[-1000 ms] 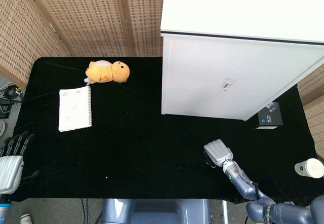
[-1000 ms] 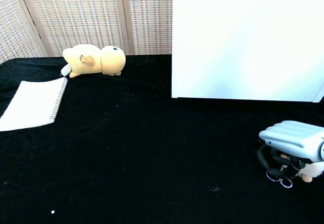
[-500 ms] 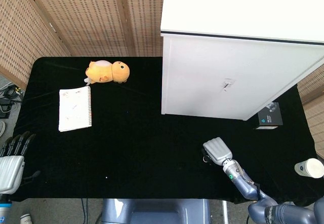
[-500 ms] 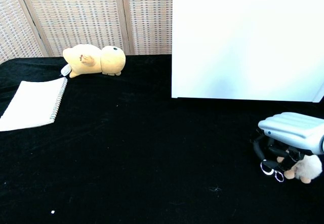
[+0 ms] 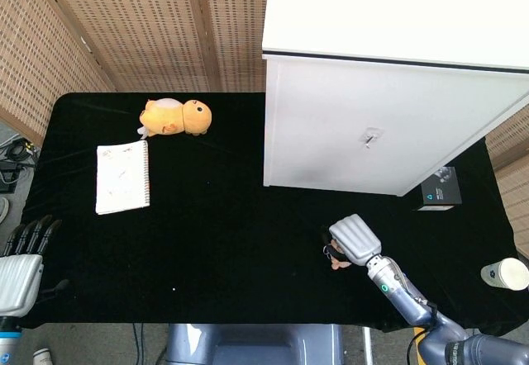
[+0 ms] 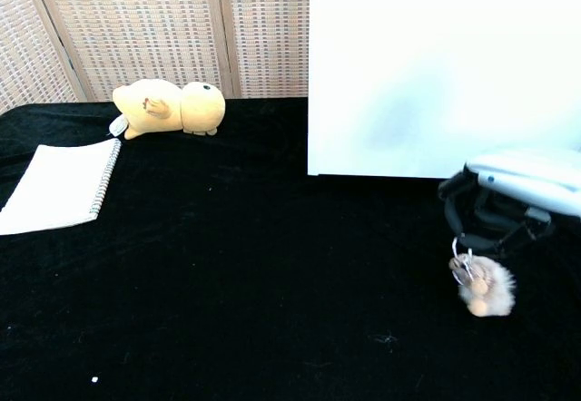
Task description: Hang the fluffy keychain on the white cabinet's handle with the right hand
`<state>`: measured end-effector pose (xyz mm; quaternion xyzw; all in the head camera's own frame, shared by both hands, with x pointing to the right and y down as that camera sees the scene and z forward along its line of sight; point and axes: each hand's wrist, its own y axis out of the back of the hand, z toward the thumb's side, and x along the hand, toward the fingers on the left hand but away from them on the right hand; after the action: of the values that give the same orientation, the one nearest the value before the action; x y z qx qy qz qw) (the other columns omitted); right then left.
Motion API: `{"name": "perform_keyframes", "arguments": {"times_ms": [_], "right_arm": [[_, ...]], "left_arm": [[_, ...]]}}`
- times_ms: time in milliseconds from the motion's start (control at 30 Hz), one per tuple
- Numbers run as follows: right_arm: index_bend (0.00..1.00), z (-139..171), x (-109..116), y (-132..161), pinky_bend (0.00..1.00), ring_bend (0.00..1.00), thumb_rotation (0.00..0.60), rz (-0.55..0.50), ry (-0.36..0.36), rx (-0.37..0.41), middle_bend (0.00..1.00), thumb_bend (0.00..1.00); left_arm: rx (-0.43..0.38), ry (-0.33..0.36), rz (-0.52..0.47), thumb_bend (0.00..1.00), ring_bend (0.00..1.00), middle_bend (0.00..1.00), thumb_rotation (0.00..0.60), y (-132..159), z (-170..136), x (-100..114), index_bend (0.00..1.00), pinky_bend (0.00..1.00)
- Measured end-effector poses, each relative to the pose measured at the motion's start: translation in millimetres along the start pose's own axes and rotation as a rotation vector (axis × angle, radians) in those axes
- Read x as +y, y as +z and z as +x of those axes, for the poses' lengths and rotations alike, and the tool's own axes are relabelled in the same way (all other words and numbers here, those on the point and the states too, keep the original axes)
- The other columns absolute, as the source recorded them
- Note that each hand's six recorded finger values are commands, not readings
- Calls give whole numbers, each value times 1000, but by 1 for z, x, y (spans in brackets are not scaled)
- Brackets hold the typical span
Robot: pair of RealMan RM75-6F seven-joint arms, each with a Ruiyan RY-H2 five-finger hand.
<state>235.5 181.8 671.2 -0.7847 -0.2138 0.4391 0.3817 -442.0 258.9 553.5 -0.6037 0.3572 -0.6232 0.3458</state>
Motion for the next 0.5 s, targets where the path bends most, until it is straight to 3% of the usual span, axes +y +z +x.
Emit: {"name": "perform_keyframes", "arguments": {"times_ms": [367,500], "right_arm": [[714,17,74,-6,1000,918,600,56,-186,32,941,598],[717,24,111,-11,1000,918,600,114,-257,34,942,598]], "left_arm": [[-3,-5,-7,0,0,0,600,-1,-2,0,0,0],[-3,-5,-5,0,0,0,600,0,-2,-1,0,0]]}}
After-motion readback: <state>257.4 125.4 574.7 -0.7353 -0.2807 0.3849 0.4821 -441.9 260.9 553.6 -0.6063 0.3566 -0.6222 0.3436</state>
